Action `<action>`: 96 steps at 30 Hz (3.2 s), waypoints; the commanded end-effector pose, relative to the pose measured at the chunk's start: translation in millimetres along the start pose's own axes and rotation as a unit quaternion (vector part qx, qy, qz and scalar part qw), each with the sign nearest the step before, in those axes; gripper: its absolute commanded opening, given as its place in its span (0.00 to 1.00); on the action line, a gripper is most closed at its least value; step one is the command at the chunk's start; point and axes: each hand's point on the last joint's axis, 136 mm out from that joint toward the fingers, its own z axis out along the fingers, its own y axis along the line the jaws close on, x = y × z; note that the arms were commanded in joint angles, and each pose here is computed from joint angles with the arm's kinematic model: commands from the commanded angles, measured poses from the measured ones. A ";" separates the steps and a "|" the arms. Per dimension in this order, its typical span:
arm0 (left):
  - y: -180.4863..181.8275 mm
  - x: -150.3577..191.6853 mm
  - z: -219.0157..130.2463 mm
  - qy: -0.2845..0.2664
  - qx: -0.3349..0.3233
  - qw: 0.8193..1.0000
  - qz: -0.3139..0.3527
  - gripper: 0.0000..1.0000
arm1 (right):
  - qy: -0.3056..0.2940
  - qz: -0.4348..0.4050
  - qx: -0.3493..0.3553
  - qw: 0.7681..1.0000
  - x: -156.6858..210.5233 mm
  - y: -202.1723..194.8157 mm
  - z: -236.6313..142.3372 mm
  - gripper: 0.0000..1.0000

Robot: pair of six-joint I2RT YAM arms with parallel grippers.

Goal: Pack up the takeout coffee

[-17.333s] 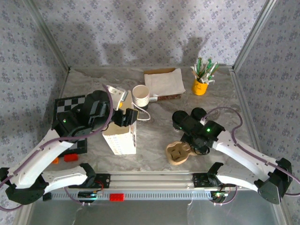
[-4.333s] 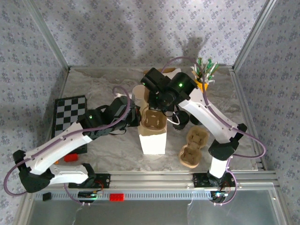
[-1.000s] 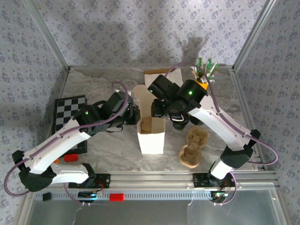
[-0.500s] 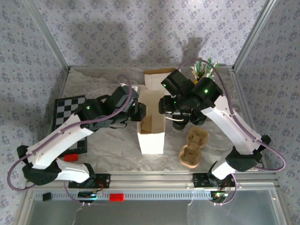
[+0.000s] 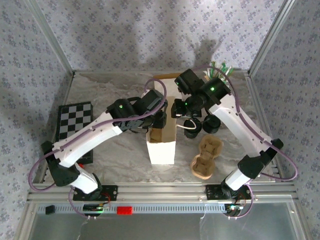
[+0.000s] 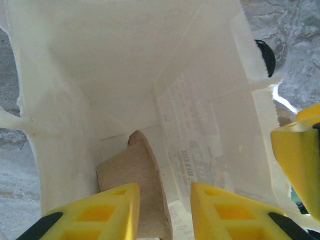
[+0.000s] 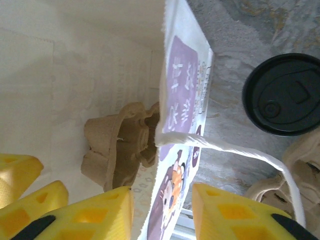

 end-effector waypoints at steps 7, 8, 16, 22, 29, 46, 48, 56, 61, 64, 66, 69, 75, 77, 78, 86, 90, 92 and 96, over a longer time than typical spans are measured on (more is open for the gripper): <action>2.3 -12.1 -5.5 -0.008 0.008 1.000 -0.016 0.32 | 0.016 -0.006 -0.016 1.000 1.6 4.4 15.2 0.24; 2.7 -14.4 -10.4 -0.010 0.008 1.000 -0.017 0.33 | 0.016 -0.007 -0.013 1.000 1.6 3.7 15.2 0.21; 36.9 -14.6 -50.1 -0.029 -0.040 0.999 -0.008 0.42 | -0.004 -0.030 -0.025 0.999 -2.3 11.4 5.6 0.13; 52.3 -4.0 -38.3 -0.002 -0.065 0.998 -0.007 0.48 | 0.004 -0.032 -0.027 0.999 1.7 12.6 4.9 0.09; 44.1 3.3 -14.6 0.018 -0.024 0.999 -0.024 0.43 | -0.002 -0.030 -0.020 0.999 0.4 10.4 5.3 0.12; 46.4 -7.4 -23.8 -0.016 -0.016 0.998 -0.058 0.00 | -0.069 -0.016 -0.017 0.997 2.5 35.6 -44.9 0.37; 45.6 -8.4 -27.6 -0.023 -0.017 0.998 -0.061 0.00 | -0.059 -0.005 -0.018 0.998 5.7 42.4 -33.1 0.37; 40.2 -5.7 -35.0 -0.039 -0.003 0.997 -0.068 0.00 | -0.052 0.037 -0.010 0.998 4.8 55.2 16.0 0.37; 41.0 -5.9 -37.6 -0.054 0.009 0.995 -0.082 0.00 | -0.036 0.060 0.005 0.998 7.4 56.0 49.6 0.39; 42.3 -4.7 -36.6 -0.059 0.013 0.994 -0.091 0.00 | -0.037 0.071 0.003 0.997 9.1 58.2 63.1 0.43; 41.2 -5.3 -36.2 -0.062 0.020 0.993 -0.099 0.00 | -0.032 0.076 0.007 0.997 10.7 59.2 73.1 0.46; 40.6 -6.3 -35.7 -0.067 0.034 0.991 -0.111 0.00 | -0.018 0.081 0.015 0.996 14.6 59.3 87.5 0.51; 47.4 -4.5 -33.9 -0.075 0.038 0.988 -0.128 0.00 | 0.001 0.099 0.031 0.995 27.9 51.7 112.3 0.53; 51.2 -3.3 -33.3 -0.075 0.035 0.988 -0.134 0.00 | 0.015 0.104 0.030 0.994 33.8 50.0 119.8 0.53; 52.8 -3.3 -33.4 -0.076 0.035 0.987 -0.136 0.00 | 0.020 0.105 0.032 0.994 35.1 48.6 123.4 0.53; 57.5 -2.1 -34.6 -0.075 0.033 0.987 -0.139 0.00 | -0.035 0.058 0.044 0.997 14.3 64.3 85.9 0.53; 55.9 -2.5 -38.7 -0.078 0.048 0.984 -0.149 0.00 | -0.054 0.036 0.038 0.997 10.7 79.6 64.7 0.53; 52.7 -3.1 -41.8 -0.079 0.067 0.982 -0.159 0.00 | -0.033 0.033 0.042 0.998 16.1 80.7 67.7 0.52; 51.2 -4.2 -49.5 -0.086 0.085 0.977 -0.174 0.00 | -0.023 0.025 0.058 0.998 14.8 82.6 82.9 0.47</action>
